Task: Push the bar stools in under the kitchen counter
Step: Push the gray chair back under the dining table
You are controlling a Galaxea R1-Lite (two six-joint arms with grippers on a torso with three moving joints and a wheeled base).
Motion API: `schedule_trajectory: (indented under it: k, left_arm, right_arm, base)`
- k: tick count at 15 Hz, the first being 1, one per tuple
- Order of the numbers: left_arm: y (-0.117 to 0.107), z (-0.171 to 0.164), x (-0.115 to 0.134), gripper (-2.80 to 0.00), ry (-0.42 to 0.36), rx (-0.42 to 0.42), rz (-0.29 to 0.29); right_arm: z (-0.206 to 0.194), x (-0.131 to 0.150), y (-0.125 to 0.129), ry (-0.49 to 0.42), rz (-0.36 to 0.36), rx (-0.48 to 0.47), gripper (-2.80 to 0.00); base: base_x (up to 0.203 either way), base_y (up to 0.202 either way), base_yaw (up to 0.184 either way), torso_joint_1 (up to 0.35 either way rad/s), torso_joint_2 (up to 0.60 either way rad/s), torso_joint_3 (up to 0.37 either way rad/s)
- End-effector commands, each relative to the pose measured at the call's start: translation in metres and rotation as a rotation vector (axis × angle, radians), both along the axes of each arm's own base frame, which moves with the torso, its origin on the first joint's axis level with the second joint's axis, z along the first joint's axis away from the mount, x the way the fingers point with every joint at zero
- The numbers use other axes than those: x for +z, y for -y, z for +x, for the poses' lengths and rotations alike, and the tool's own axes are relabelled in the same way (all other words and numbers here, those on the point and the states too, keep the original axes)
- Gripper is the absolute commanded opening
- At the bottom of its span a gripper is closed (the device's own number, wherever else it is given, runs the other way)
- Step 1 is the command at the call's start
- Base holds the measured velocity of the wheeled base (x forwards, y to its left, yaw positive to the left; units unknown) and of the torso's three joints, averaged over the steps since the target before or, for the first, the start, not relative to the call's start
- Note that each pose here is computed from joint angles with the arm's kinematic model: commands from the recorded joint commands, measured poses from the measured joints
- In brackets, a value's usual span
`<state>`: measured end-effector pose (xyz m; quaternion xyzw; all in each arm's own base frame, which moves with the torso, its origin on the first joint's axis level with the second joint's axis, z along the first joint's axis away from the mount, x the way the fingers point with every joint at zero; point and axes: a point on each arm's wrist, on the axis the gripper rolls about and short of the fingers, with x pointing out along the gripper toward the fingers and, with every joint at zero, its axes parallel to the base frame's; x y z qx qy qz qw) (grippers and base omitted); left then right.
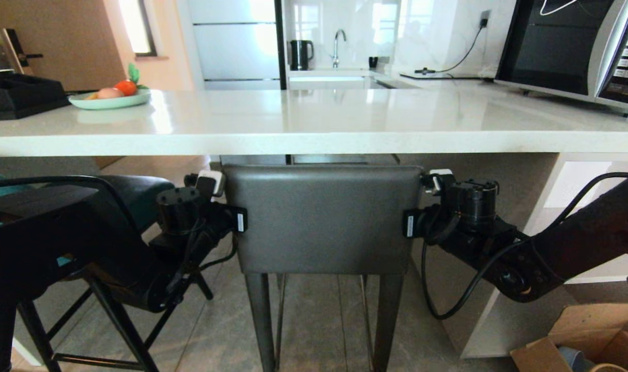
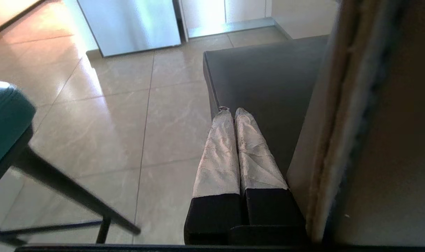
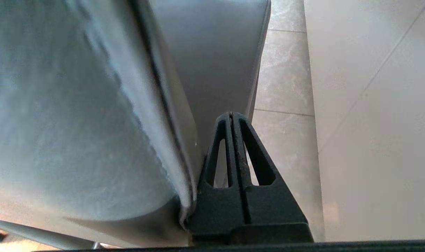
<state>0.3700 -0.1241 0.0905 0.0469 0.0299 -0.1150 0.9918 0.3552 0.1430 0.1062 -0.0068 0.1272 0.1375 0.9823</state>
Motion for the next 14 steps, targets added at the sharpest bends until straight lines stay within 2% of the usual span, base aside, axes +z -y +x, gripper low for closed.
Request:
schedule_trajectory:
  k: [1,5,9,11,14]
  left_arm:
    - [0.002,-0.005,0.000,-2.80,-0.002,-0.008,0.001]
    - [0.003,-0.028,-0.008,-2.80,0.002,-0.031,-0.002]
    - [-0.010,-0.061,-0.018,-2.80,-0.010,-0.031,-0.001]
    - [-0.019,-0.075,-0.021,-2.80,-0.043,-0.020,0.007]
    - [-0.033,-0.074,-0.022,-2.80,-0.053,0.030,0.005]
  right_arm:
    - [-0.002,0.001,0.001,0.001,0.001,-0.001,-2.80]
    - [-0.019,0.001,0.006,0.011,0.008,0.003,-2.80]
    - [-0.050,0.009,0.018,0.050,0.029,0.000,-2.80]
    - [-0.066,0.017,0.024,0.063,0.036,-0.003,-2.80]
    - [-0.082,0.024,0.031,0.070,0.053,-0.010,-2.80]
  base:
    - [0.000,0.000,0.000,0.000,0.00,0.000]
    - [0.000,0.000,0.000,0.000,0.00,0.000]
    - [0.000,0.000,0.000,0.000,0.00,0.000]
    - [0.000,0.000,0.000,0.000,0.00,0.000]
    - [0.000,0.000,0.000,0.000,0.00,0.000]
